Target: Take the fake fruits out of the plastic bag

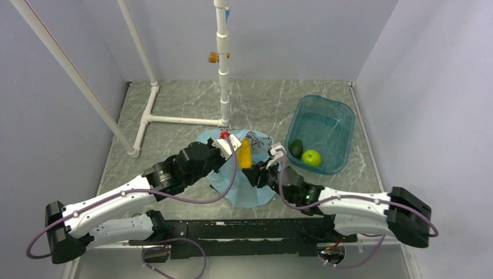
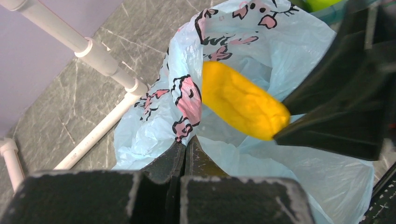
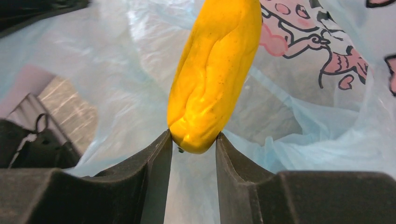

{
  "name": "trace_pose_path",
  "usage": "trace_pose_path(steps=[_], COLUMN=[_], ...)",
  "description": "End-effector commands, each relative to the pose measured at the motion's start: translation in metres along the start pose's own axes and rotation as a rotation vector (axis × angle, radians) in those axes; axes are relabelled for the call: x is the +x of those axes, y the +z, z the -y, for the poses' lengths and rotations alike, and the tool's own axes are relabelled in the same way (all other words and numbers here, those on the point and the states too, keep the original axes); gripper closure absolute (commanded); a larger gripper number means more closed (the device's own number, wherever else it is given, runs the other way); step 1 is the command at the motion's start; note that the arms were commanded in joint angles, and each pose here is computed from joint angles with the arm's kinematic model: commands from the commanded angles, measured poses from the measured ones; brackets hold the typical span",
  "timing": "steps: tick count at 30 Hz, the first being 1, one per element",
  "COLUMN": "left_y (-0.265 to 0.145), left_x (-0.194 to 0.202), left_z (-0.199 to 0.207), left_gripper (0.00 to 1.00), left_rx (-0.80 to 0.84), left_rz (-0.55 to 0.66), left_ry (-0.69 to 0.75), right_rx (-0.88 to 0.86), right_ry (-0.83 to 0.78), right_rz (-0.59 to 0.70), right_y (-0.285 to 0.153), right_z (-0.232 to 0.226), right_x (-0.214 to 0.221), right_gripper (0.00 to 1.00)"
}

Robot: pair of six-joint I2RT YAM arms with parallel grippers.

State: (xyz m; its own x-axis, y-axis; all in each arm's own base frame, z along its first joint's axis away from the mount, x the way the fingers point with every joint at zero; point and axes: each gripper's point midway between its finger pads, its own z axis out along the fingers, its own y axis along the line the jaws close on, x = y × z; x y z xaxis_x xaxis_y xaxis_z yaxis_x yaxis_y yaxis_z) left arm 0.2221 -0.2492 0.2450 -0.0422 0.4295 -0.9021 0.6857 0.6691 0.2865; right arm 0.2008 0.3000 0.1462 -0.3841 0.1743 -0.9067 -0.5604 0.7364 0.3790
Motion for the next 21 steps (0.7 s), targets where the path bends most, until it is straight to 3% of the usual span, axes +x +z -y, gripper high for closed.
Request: trace_pose_path(steps=[1,8,14,21], left_y=[-0.001,0.000,0.000,-0.002], left_x=[-0.014,-0.005,-0.004,-0.002], left_z=[-0.014,-0.041,-0.041,-0.047], left_gripper=[1.00,1.00,1.00,1.00], left_rx=[-0.074,-0.249,-0.254,-0.290], left_rz=[0.025,-0.051,-0.051,-0.061], left_ry=[-0.018,-0.032,-0.038,-0.034], right_rx=[-0.079,0.013,0.218,0.413], right_ry=[-0.008,0.015,0.052,0.075], right_rz=[-0.032,-0.021,0.054,0.104], right_y=[-0.029,-0.071,-0.100,-0.119], right_z=[-0.007,0.018,0.056,0.088], right_x=[-0.001,-0.022,-0.053,-0.072], right_gripper=[0.92,0.93,1.00,1.00])
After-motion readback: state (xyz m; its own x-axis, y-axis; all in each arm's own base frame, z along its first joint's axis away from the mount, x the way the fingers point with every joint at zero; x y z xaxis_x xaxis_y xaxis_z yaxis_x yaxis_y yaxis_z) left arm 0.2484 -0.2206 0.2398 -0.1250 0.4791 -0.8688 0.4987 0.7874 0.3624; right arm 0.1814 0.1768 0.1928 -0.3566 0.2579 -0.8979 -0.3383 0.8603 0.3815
